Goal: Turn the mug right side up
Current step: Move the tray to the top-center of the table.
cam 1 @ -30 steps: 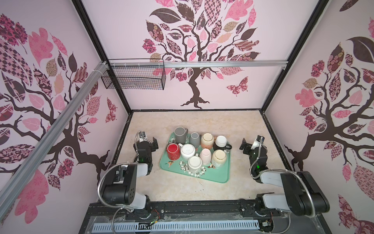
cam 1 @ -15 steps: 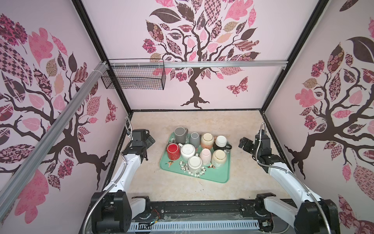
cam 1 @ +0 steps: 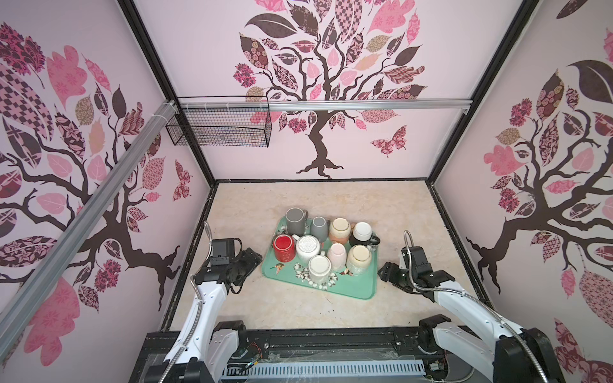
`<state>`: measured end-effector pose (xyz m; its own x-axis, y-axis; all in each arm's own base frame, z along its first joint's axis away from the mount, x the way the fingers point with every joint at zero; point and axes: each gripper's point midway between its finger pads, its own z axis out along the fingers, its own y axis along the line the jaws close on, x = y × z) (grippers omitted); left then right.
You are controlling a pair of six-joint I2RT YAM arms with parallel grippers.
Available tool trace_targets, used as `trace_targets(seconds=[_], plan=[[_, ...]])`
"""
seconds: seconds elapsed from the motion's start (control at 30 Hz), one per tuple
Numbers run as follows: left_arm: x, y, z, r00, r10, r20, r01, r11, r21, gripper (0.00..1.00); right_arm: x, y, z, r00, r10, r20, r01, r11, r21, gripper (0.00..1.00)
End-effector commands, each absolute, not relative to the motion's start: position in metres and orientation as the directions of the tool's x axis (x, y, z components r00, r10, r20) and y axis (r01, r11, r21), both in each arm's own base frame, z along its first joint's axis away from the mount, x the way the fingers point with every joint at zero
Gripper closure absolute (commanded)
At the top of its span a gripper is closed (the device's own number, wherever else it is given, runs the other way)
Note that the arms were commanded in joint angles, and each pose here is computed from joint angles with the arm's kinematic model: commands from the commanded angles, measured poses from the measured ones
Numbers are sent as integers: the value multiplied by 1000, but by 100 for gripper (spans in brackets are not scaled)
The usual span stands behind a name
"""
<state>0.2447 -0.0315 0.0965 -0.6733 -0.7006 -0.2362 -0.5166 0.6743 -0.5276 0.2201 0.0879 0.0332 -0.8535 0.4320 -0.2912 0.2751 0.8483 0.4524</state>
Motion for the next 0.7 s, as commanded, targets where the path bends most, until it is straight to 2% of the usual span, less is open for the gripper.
trace_targets(seconds=[0.0, 0.17, 0.33, 0.43, 0.6, 0.67], plan=[[231, -40, 76, -704, -698, -134, -557, 658, -507, 26, 220, 99, 30, -869, 426, -252, 264, 830, 491, 33], [228, -40, 57, -693, -718, -68, -611, 634, -474, 32, 225, 104, 24, -881, 410, -237, 253, 830, 497, 51], [241, -39, 34, -672, -738, -58, -623, 607, -494, 49, 232, 112, 19, -905, 370, -209, 226, 837, 499, 58], [248, -47, 26, -690, -724, -16, -610, 594, -524, 52, 234, 118, 14, -920, 348, -181, 217, 836, 504, 60], [254, -56, 17, -699, -715, 26, -604, 570, -558, 60, 238, 119, 5, -925, 343, -164, 224, 840, 494, 71], [256, -58, 17, -703, -710, 29, -599, 569, -564, 66, 241, 118, 1, -925, 343, -160, 230, 844, 484, 79]])
